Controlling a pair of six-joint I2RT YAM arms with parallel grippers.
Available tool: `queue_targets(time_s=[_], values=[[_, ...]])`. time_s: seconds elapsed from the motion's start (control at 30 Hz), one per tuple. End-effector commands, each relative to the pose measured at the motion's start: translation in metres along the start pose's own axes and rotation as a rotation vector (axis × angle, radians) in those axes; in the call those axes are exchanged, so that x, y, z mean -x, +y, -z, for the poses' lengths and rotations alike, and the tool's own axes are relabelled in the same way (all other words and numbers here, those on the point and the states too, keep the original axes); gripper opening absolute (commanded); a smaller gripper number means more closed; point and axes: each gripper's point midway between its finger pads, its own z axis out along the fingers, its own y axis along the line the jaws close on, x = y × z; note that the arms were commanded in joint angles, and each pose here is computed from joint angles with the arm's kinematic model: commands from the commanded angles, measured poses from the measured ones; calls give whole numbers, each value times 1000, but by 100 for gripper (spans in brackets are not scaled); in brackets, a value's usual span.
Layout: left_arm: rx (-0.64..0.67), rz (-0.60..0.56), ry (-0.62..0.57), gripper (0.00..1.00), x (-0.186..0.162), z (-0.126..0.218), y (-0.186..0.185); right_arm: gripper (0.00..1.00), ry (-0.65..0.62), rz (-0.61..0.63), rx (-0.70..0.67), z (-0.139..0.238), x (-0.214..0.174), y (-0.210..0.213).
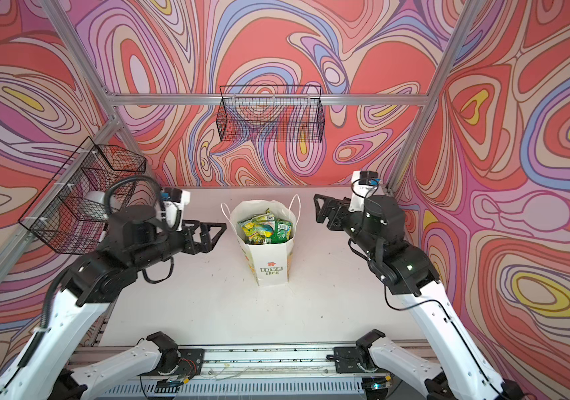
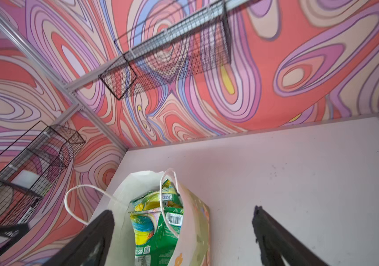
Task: Place the snacks into the paper bag
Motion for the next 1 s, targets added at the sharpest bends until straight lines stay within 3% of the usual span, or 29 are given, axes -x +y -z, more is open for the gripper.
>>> queue_targets(time_s=[0.0,0.17,0.33,0.43,0.53,0.67,0.8,0.97], values=[[154,28,-188,100,15,21,34,98,-66,38,-231,-6,-10,-47],[718,-2,-284,100,-15,22,140,98,-108,128,-509,-31,-55,-111],[884,-95,-348,100,-62,-24,185,98,-82,227,-639,-69,-107,-165],[980,-146,-385,100,-74,-39,206,98,-16,211,-685,-89,-132,-206],[1085,-211,-299,100,-90,-49,240,98,28,177,-662,-104,-151,-236],[1089,-204,-258,100,-107,-56,275,98,-16,269,-612,-105,-162,-255],[1016,-155,-301,100,-126,-70,298,98,-36,285,-643,-110,-178,-274],[949,-255,-272,100,-134,-97,302,98,-67,305,-618,-121,-194,-282]])
